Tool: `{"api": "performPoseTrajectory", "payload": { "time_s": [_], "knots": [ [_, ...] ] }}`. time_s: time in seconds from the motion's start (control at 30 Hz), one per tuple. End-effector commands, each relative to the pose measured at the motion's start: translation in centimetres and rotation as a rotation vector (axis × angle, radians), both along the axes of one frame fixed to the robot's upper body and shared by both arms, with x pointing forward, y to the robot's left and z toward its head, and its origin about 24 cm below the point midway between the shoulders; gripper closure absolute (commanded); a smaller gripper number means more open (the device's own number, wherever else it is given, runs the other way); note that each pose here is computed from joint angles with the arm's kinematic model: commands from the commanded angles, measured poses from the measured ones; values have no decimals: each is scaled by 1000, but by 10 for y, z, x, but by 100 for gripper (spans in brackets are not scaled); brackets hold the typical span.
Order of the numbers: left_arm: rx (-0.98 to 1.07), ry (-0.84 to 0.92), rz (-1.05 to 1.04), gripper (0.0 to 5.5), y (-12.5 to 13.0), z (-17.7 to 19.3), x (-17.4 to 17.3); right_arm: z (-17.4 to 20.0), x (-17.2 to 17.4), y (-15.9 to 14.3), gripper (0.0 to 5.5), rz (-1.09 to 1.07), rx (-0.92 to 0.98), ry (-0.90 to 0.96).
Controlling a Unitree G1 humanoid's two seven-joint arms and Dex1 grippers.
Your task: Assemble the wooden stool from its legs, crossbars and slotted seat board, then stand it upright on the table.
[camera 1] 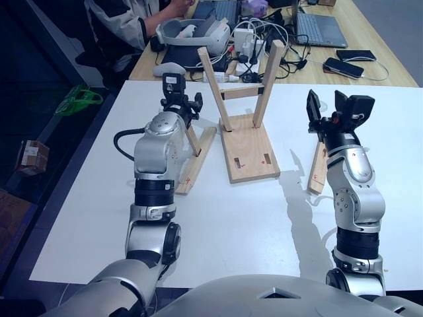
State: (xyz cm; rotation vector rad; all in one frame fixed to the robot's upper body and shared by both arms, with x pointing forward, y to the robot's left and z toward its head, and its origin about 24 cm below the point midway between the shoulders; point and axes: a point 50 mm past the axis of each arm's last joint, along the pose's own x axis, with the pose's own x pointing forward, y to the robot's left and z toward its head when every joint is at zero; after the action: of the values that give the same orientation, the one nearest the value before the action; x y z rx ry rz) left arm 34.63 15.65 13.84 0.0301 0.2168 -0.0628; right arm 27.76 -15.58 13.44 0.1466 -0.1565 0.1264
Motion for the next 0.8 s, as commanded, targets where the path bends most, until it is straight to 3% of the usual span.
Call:
{"api": "performPoseTrajectory", "payload": {
  "time_s": [0.03,0.23,0.53,0.63,0.8],
  "knots": [
    [32,-95,-36,248,-1,32,1,0,0,1,212,7,10,9],
    [40,-114,-190,248,3,48,-19,-2,-1,1,212,11,9,15],
    [31,60,-602,248,-16,21,-63,-2,-1,0,212,19,4,23],
    [64,135,-573,248,-9,0,-64,-2,0,0,212,24,2,27],
    [91,226,-319,248,25,-33,-48,-3,-1,0,212,23,0,33]
  ]
}}
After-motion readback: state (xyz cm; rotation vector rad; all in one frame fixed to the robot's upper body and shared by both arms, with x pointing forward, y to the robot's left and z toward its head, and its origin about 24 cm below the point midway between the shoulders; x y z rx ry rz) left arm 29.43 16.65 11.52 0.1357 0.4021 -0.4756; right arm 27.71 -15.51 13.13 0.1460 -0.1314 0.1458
